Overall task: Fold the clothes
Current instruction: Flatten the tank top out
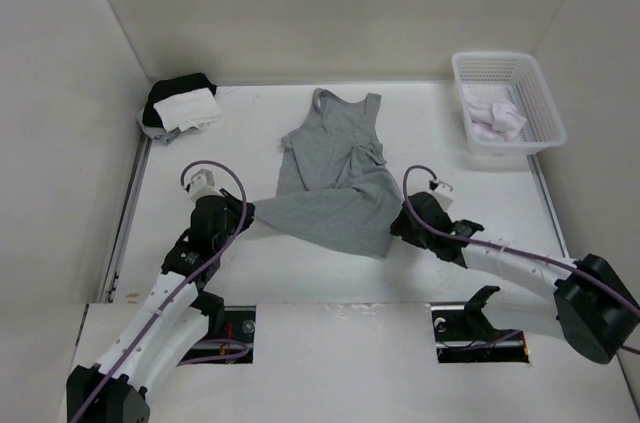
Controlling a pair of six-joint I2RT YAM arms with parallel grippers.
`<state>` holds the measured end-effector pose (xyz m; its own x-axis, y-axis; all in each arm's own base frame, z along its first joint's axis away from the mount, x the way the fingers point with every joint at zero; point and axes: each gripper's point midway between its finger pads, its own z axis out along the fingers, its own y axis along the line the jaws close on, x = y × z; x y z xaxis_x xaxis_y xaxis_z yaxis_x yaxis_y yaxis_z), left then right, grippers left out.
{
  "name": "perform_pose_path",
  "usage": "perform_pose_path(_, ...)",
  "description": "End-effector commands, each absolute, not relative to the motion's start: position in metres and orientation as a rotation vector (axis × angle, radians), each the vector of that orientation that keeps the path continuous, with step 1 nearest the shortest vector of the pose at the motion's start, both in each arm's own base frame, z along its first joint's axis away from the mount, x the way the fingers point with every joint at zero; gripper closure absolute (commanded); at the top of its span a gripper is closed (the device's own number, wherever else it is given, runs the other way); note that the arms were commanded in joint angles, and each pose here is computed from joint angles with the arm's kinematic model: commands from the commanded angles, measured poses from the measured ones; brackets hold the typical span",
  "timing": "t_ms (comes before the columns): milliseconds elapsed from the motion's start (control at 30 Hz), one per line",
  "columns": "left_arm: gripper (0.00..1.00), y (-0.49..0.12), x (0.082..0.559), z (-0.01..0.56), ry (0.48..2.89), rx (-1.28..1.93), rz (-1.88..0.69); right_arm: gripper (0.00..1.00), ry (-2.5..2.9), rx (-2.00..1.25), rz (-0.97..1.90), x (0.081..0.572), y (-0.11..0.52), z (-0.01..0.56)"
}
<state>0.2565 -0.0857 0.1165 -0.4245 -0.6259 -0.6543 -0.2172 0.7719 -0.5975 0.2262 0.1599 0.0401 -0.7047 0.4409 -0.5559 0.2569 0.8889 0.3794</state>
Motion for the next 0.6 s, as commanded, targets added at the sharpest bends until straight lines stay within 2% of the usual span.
perform_pose_path(0,0.96,-0.085,0.267,0.173,1.859,-0.593,-0.58,0.46,2.229,0.55,0.465,0.28,0.17,0.067)
perform_pose_path(100,0.96,-0.079,0.266,0.194,1.805,-0.595,-0.585,0.5,2.206,0.606,0.422,0.308,0.161,0.06)
perform_pose_path(233,0.96,-0.082,0.266,0.194,1.805,-0.592,-0.596,0.5,2.216,0.609,0.434,0.345,0.167,0.05)
perform_pose_path(267,0.96,-0.083,0.267,0.191,1.813,-0.594,-0.597,0.55,2.208,0.6,0.457,0.354,0.172,0.05)
perform_pose_path(400,0.97,-0.094,0.268,0.184,1.835,-0.579,-0.625,0.97,2.12,0.6,0.432,0.371,0.167,0.066)
perform_pose_path(433,0.97,-0.099,0.269,0.183,1.841,-0.573,-0.639,1.0,2.107,0.596,0.431,0.365,0.163,0.074)
perform_pose_path(567,0.97,-0.118,0.272,0.185,1.833,-0.538,-0.681,1.0,2.054,0.501,0.441,0.307,0.15,0.138)
